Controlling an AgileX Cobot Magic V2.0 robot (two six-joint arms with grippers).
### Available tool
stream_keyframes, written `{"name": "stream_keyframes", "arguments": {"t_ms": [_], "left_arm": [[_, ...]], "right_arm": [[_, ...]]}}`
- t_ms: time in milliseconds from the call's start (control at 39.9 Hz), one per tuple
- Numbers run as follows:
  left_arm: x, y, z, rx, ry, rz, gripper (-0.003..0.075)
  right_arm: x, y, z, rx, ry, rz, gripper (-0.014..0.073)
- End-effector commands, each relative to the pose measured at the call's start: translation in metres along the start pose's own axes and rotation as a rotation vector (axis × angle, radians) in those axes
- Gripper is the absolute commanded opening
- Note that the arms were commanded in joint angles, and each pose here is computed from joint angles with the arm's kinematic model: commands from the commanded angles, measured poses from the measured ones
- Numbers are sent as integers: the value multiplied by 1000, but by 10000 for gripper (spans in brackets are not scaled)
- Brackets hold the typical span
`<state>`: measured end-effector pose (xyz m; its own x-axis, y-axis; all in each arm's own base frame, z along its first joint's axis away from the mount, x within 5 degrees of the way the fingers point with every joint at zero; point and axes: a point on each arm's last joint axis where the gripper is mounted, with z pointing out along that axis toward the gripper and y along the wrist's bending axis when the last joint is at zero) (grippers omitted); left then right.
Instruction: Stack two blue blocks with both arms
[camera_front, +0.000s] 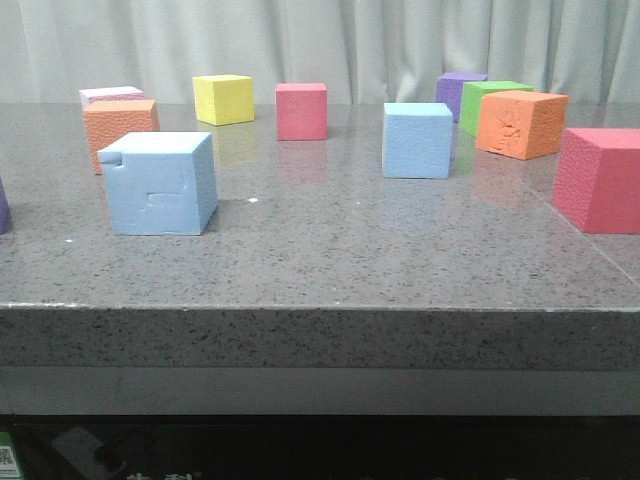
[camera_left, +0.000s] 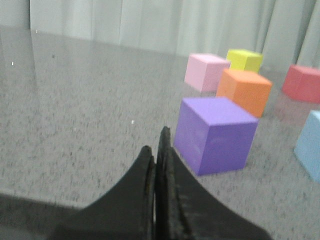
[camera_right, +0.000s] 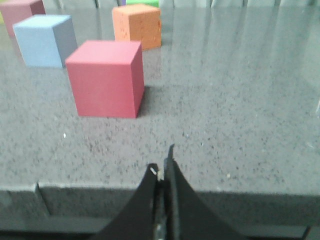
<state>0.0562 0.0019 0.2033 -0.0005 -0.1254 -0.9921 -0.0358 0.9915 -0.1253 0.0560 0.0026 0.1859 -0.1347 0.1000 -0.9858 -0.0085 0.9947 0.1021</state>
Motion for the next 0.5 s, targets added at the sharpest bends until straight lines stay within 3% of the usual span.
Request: {"name": "stream_keyframes", "arguments": {"t_ms": [0,476], "left_arm": [[-4,0,-1,14,-156,-16,-18],[-9,0,-2,19,-208,-16,-18]], "right_arm": [[-14,-1,-2,16,-157,12,-62],[-16,-2,-3,19,-184,12,-62]]}}
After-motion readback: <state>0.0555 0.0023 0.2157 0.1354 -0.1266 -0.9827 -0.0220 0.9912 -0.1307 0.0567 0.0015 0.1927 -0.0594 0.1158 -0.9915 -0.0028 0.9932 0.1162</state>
